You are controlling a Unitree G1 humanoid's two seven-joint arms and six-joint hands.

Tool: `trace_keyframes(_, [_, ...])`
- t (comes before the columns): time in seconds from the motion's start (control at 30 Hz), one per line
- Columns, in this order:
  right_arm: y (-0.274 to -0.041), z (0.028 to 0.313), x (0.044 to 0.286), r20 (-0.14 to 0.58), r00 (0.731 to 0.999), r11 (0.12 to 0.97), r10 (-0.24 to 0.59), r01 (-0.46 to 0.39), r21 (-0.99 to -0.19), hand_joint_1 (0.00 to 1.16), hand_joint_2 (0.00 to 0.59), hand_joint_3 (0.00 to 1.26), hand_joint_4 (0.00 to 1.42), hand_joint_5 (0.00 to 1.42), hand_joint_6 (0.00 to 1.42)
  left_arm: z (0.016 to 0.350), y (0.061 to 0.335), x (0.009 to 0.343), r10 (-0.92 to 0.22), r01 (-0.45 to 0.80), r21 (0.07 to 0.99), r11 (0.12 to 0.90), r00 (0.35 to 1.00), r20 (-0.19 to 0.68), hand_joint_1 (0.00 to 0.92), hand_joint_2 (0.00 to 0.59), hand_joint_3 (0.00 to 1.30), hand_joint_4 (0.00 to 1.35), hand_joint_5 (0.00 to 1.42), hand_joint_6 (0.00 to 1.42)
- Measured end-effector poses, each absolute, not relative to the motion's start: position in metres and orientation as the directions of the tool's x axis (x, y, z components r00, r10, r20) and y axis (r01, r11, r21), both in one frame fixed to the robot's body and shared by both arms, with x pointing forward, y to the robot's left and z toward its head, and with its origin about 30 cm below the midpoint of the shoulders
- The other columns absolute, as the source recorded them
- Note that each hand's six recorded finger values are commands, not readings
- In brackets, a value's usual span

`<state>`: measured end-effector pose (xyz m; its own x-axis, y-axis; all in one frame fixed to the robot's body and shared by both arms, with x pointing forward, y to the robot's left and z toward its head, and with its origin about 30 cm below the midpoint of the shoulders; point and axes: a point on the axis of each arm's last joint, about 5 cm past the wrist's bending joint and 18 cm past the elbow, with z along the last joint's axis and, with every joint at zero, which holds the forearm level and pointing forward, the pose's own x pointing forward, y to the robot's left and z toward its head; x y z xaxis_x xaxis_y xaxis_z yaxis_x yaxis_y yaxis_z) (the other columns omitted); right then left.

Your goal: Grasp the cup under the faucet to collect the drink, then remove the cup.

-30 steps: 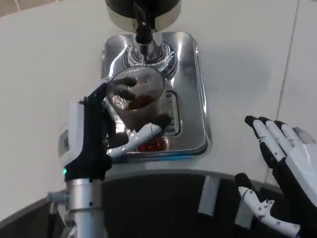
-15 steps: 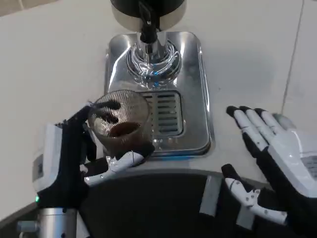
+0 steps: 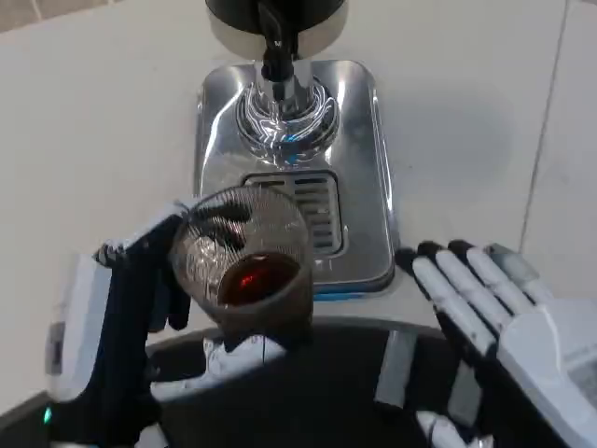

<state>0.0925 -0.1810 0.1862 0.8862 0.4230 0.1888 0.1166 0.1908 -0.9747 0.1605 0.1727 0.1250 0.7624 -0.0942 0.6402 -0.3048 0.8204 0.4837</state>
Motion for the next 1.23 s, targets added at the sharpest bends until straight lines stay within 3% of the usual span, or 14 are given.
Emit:
trace_keyframes(0.33, [-0.178,0.181,0.07,0.206,0.874,0.205,0.439,0.125,-0.971,0.2,0.559,0.0,0.0,0.0,0.0,0.123,0.176,0.136,-0.19,-0.228,0.538,0.812,0.768,0.612,0.769,0.067,1.24,1.23,1.32,1.42])
trace_keyframes(1.23, [-0.178,0.18,0.066,0.208,0.886,0.21,0.415,0.129,-0.969,0.2,0.575,0.0,0.0,0.0,0.0,0.121,0.17,0.124,-0.219,-0.173,0.543,0.822,0.784,0.581,0.762,0.074,1.25,1.23,1.31,1.42])
